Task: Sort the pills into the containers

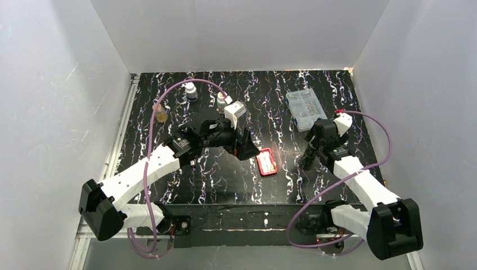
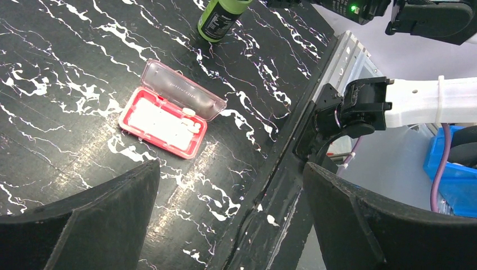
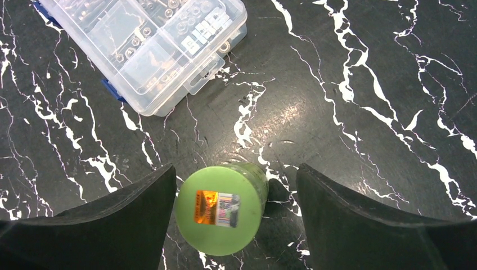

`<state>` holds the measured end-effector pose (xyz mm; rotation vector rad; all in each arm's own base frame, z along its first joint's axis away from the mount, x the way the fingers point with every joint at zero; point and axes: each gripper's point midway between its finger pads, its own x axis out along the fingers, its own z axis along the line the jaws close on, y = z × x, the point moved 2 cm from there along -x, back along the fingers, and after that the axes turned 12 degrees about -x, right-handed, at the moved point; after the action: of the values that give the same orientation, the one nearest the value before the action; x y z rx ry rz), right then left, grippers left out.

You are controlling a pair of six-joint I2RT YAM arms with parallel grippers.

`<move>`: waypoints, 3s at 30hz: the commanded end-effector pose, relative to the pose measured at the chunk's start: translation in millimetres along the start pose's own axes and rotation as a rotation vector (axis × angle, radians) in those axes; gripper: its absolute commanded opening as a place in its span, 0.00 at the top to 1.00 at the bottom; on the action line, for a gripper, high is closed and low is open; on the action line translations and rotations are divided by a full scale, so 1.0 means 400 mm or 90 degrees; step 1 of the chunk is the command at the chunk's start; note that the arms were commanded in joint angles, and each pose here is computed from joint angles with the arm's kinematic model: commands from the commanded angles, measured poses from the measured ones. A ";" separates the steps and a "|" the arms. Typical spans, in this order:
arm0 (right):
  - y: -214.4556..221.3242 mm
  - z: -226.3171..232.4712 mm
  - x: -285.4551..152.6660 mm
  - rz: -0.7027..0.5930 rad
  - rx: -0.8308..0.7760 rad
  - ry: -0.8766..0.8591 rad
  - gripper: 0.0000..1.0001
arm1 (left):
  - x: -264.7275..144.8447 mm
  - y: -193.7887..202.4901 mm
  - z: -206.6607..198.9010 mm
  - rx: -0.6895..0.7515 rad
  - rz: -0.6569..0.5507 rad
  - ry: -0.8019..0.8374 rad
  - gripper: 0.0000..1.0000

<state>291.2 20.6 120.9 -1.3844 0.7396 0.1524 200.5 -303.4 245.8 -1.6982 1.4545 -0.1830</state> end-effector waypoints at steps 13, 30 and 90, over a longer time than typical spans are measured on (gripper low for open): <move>-0.119 0.022 -0.152 0.035 0.004 -0.087 0.07 | 0.000 -0.003 0.047 -0.050 -0.026 -0.066 0.02; 0.006 0.229 -0.320 0.204 -0.098 -0.379 0.19 | 0.100 0.103 0.211 -0.243 -0.002 -0.210 0.34; 0.173 0.387 -0.260 0.369 -0.155 -0.416 0.19 | 0.334 0.255 0.309 -0.403 0.144 -0.189 0.92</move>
<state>229.7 209.4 107.9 -1.1865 0.5586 1.1497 238.4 -341.1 34.6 -1.9057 1.5256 0.7374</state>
